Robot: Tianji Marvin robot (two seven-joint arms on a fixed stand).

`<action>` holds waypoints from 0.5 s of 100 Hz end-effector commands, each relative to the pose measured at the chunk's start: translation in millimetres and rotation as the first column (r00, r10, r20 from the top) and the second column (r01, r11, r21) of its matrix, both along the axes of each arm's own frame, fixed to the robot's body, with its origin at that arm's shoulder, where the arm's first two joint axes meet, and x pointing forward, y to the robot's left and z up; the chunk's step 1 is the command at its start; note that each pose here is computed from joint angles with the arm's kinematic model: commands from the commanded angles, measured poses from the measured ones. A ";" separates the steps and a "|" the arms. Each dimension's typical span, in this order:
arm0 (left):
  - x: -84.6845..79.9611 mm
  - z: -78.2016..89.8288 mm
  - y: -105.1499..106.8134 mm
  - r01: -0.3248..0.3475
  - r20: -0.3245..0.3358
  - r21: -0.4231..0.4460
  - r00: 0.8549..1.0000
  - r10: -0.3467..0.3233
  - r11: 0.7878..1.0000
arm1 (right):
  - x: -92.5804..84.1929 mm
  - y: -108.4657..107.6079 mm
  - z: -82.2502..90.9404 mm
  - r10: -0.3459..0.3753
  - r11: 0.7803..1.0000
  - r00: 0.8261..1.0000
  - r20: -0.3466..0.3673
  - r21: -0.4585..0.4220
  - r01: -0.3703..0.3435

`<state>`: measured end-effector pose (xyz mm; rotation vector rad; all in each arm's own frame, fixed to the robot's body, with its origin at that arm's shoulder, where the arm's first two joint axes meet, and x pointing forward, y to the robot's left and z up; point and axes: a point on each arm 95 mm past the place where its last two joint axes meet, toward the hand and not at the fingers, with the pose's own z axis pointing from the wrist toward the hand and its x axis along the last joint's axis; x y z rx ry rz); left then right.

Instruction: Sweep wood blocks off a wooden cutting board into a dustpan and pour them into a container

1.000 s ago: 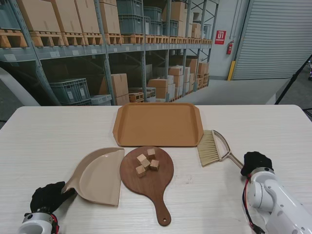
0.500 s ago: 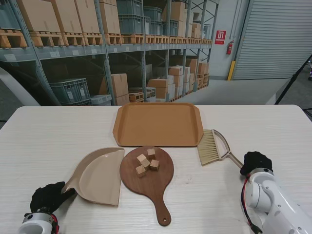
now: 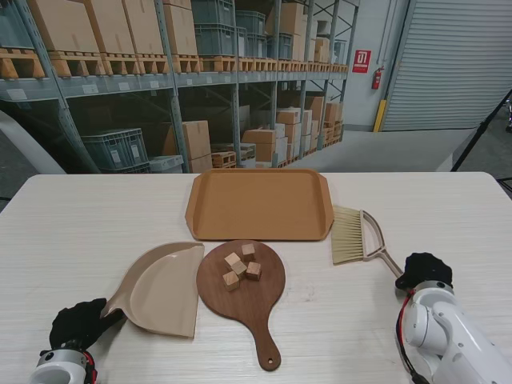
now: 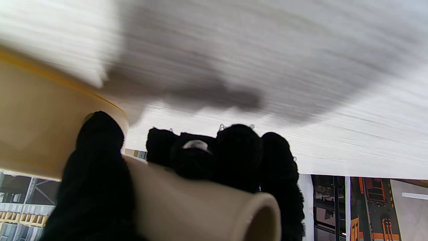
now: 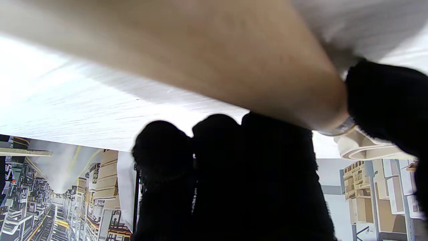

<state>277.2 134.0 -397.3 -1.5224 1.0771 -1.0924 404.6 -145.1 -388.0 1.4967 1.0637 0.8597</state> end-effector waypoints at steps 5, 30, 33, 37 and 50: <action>-4.0 -4.7 -1.0 -0.002 -0.027 -0.005 1.000 0.002 1.000 | -19.6 -12.9 -30.2 -0.038 0.999 0.995 -0.097 -0.022 0.036; -4.2 -4.7 -0.5 -0.004 -0.026 -0.004 1.000 0.003 1.000 | -18.5 -15.3 -29.7 -0.034 0.999 0.995 -0.091 -0.038 0.031; -4.2 -4.7 -0.5 -0.004 -0.026 -0.004 1.000 0.003 1.000 | -18.2 -15.5 -29.3 -0.034 0.999 0.995 -0.090 -0.039 0.031; -4.2 -4.7 -0.5 -0.004 -0.026 -0.004 1.000 0.003 1.000 | -17.9 -15.8 -28.7 -0.035 0.999 0.996 -0.086 -0.041 0.032; -4.1 -4.8 -0.3 -0.004 -0.026 -0.003 1.000 0.004 1.000 | -17.2 -16.2 -26.2 -0.050 0.998 0.997 -0.067 -0.043 0.047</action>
